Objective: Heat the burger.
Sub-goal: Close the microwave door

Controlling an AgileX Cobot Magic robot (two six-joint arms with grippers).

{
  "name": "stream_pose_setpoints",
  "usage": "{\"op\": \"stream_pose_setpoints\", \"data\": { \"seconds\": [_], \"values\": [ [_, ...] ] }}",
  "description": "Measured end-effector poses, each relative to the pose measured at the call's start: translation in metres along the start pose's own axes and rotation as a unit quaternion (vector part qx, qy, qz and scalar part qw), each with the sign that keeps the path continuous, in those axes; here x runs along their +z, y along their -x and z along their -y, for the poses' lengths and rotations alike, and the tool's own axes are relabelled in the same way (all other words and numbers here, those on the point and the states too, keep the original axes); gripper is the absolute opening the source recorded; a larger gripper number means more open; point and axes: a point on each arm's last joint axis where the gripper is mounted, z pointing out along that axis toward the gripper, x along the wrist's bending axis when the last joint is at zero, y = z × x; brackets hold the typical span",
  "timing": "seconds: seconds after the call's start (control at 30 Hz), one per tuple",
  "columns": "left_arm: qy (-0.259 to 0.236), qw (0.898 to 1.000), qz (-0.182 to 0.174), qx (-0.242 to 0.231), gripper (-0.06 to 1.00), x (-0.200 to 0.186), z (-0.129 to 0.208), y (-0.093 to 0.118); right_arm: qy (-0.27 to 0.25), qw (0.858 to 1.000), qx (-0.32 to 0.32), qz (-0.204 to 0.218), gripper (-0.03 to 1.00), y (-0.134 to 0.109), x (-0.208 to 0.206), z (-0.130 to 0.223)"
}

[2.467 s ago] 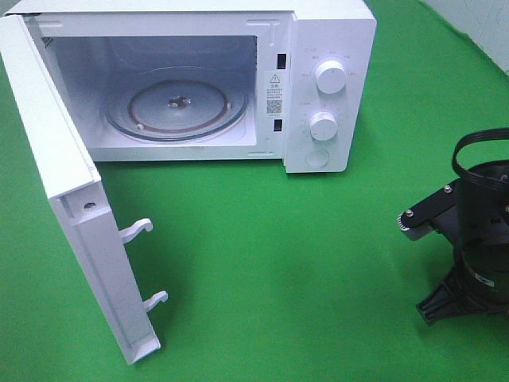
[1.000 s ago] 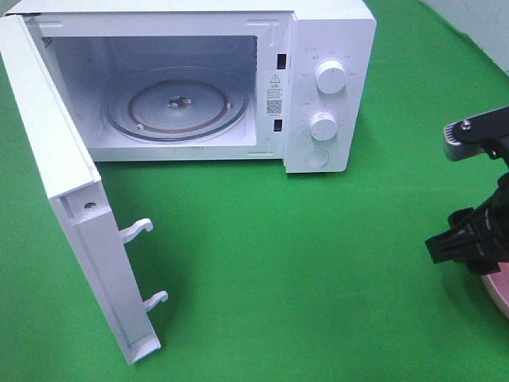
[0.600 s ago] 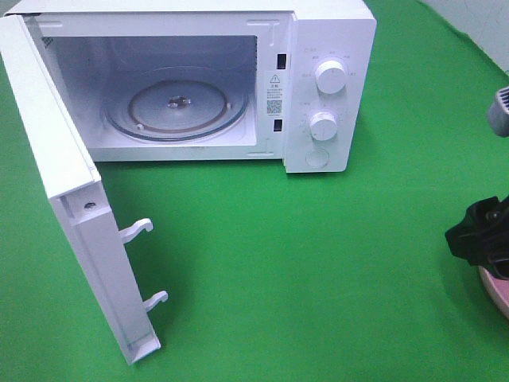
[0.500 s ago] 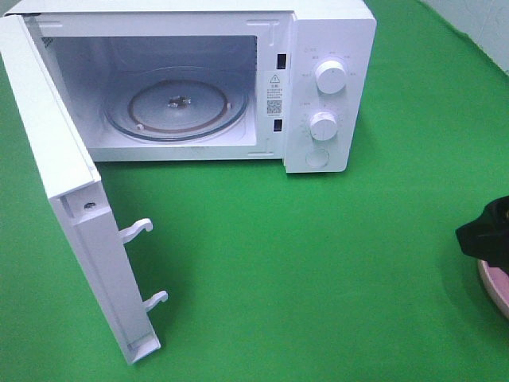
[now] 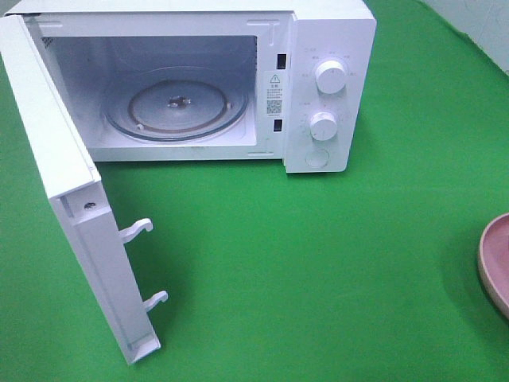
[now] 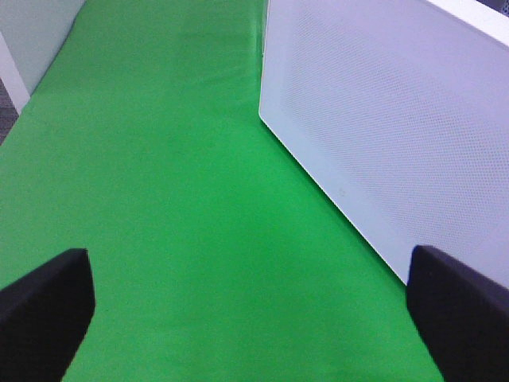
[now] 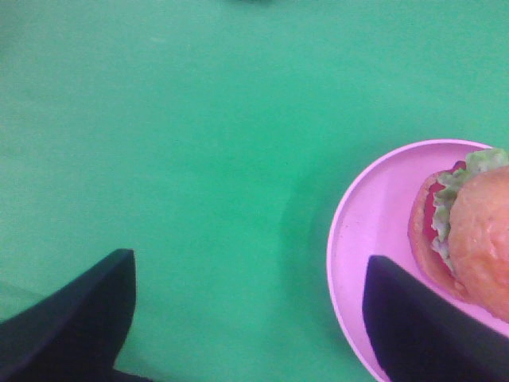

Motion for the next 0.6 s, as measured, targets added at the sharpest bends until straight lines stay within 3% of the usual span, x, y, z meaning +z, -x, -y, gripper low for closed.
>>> {"op": "stream_pose_setpoints", "data": {
  "seconds": [0.3, 0.6],
  "values": [
    [0.0, 1.0, 0.0, 0.0, 0.99, 0.0, 0.0, 0.0, -0.018, 1.0, 0.008, 0.015, 0.76, 0.01, -0.018, 0.02],
    [0.0, 1.0, 0.0, 0.0, 0.99, 0.0, 0.0, 0.0, 0.061, 0.998, 0.012, 0.002, 0.76, 0.019, -0.043, 0.038]
  ]
}}
